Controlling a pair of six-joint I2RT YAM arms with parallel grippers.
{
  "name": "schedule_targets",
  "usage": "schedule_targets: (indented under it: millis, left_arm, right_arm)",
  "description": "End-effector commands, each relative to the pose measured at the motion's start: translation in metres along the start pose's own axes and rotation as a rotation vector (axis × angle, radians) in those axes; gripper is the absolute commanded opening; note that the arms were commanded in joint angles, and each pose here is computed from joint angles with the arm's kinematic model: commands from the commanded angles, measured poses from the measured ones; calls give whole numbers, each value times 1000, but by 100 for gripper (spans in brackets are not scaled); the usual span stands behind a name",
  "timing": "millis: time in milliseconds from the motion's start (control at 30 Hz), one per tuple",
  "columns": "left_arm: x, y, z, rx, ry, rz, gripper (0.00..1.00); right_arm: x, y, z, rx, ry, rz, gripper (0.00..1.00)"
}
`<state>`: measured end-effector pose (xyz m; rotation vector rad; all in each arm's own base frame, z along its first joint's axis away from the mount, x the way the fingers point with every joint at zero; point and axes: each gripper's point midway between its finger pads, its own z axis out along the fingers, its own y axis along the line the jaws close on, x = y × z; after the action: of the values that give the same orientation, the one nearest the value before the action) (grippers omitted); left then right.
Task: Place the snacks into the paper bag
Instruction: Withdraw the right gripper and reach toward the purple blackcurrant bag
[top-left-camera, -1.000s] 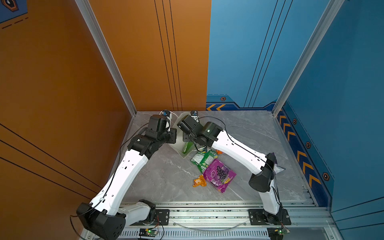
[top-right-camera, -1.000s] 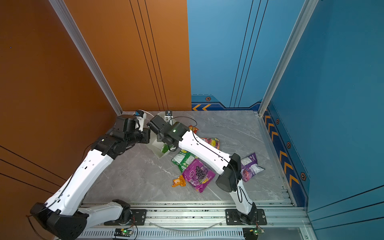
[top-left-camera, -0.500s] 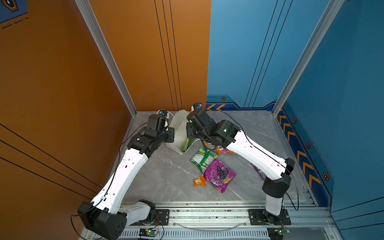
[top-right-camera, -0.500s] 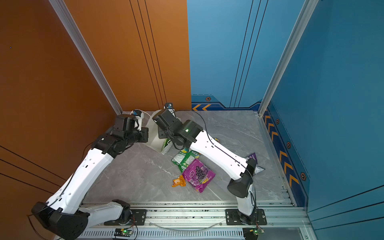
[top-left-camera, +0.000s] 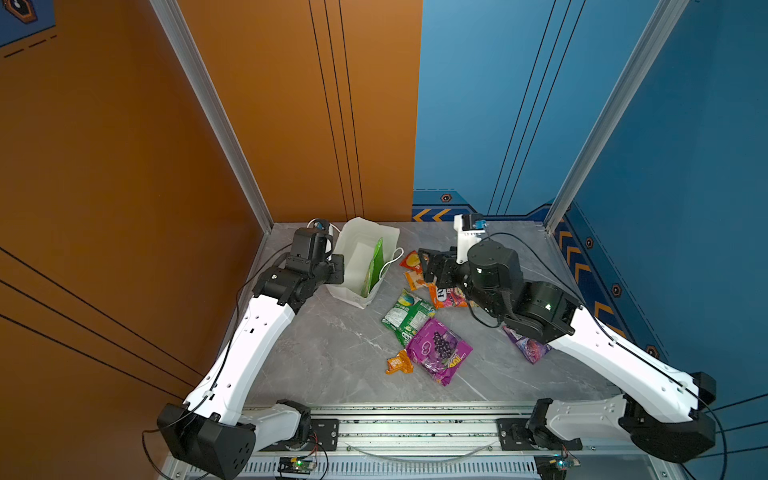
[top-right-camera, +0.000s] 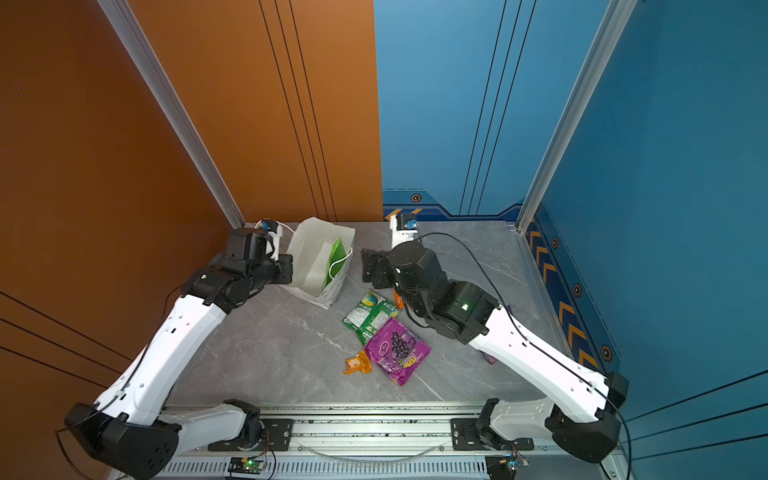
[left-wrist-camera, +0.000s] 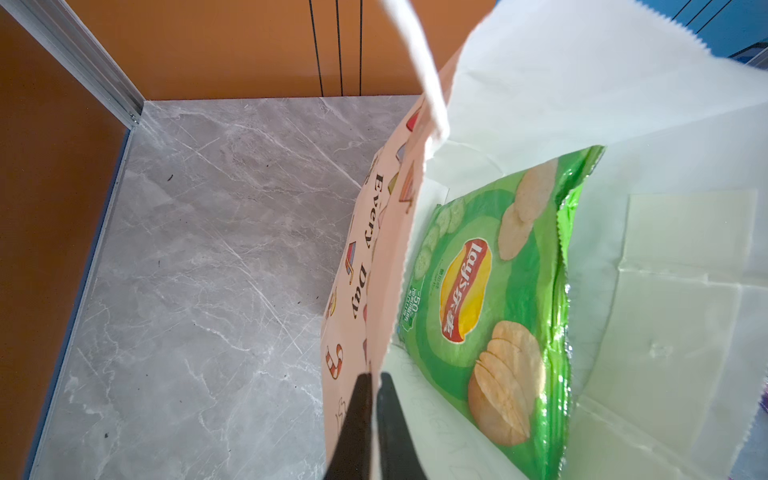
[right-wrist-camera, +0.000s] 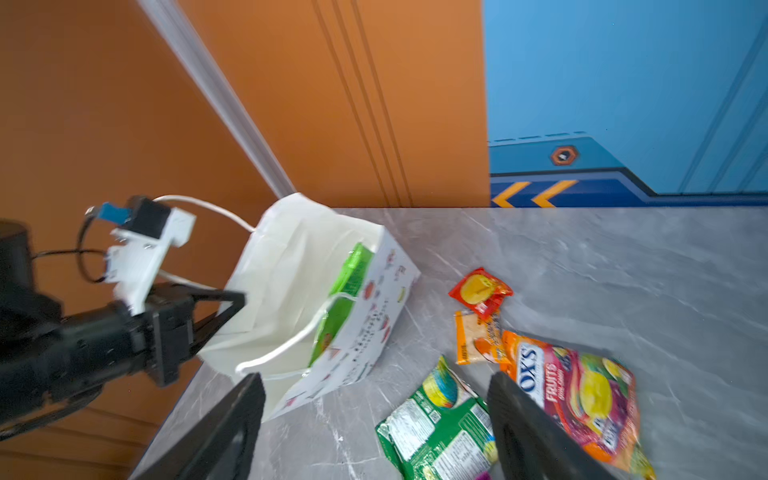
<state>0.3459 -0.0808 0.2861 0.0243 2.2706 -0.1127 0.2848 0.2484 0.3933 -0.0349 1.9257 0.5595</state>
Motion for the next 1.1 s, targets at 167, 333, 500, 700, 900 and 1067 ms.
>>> schedule_targets:
  millis: [167,333,500,700,900,1067]
  left_arm:
    - [0,13,0,-75,14,-24,0]
    - [1,10,-1,-82,17,-12,0]
    - [0,4,-4,-66,9,-5,0]
    - [-1,3,-7,-57,3,-3,0]
    - [-1,2,-7,-63,0,5,0]
    - [0,1,-5,-62,6,12,0]
  right_arm:
    - [95,-118,-21,303,50,411,85]
    - [179,-151,-30,354,95,634,84]
    - [253,-161,-30,347,140,860,84]
    - [286,-152,-24,349,195,909,83]
    - [326,-137,-12,366,317,981,81]
    - [344,-128,-6,387,378,971,78]
